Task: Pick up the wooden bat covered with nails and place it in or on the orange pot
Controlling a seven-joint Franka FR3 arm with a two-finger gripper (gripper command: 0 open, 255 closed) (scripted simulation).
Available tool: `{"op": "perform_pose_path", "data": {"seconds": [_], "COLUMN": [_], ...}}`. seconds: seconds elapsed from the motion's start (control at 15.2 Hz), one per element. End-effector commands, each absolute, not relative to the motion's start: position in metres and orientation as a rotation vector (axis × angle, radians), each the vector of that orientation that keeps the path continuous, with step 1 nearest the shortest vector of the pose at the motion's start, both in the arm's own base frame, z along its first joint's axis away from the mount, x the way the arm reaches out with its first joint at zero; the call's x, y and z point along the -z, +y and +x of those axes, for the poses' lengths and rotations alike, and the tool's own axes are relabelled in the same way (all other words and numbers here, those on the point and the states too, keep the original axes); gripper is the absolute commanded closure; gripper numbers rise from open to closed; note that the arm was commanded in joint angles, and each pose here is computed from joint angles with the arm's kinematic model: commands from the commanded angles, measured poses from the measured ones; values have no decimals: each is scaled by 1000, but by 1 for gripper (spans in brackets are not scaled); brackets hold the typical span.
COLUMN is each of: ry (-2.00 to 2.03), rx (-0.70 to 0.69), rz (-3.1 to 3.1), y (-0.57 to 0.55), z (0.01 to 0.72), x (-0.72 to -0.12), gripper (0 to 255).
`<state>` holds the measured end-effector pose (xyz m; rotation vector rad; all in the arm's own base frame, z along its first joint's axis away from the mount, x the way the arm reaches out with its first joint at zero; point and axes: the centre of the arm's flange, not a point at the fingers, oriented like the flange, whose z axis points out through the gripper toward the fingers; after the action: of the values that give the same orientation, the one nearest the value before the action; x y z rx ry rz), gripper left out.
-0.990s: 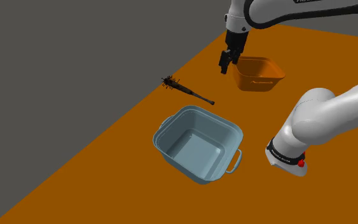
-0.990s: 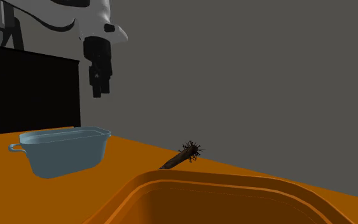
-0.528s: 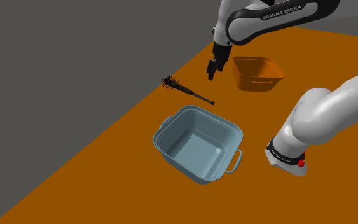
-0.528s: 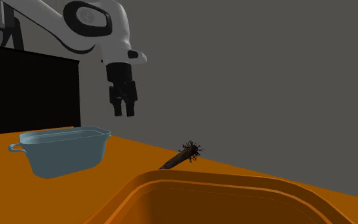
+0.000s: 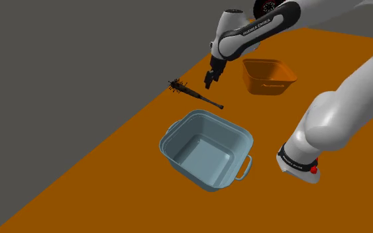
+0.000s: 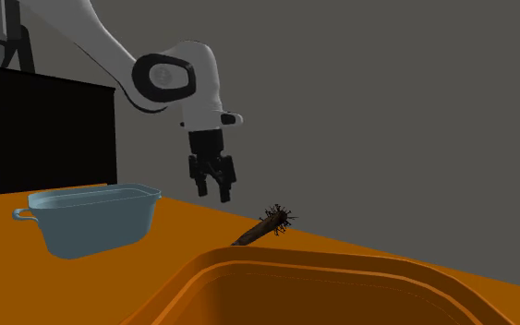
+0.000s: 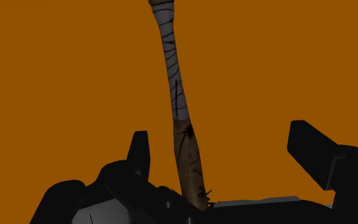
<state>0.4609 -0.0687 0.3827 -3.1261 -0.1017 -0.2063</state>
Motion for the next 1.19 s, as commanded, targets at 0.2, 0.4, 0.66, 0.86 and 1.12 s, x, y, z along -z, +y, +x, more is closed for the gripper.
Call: {"op": "perform_pose_path", "data": {"seconds": [0.2,0.4,0.66,0.86,1.12], "ry": [-150,-178,-194,-194,-194], "rx": [269,303,322,322,322], "rz": [-3083,-3055,-3039,-3039,-3039], "y": [-81,-87,-89,-87,-86], "z": [506,533,550,553,556], "x": [-336,-310,-286,-270,-257], "gripper": [0,0,0,0,0]}}
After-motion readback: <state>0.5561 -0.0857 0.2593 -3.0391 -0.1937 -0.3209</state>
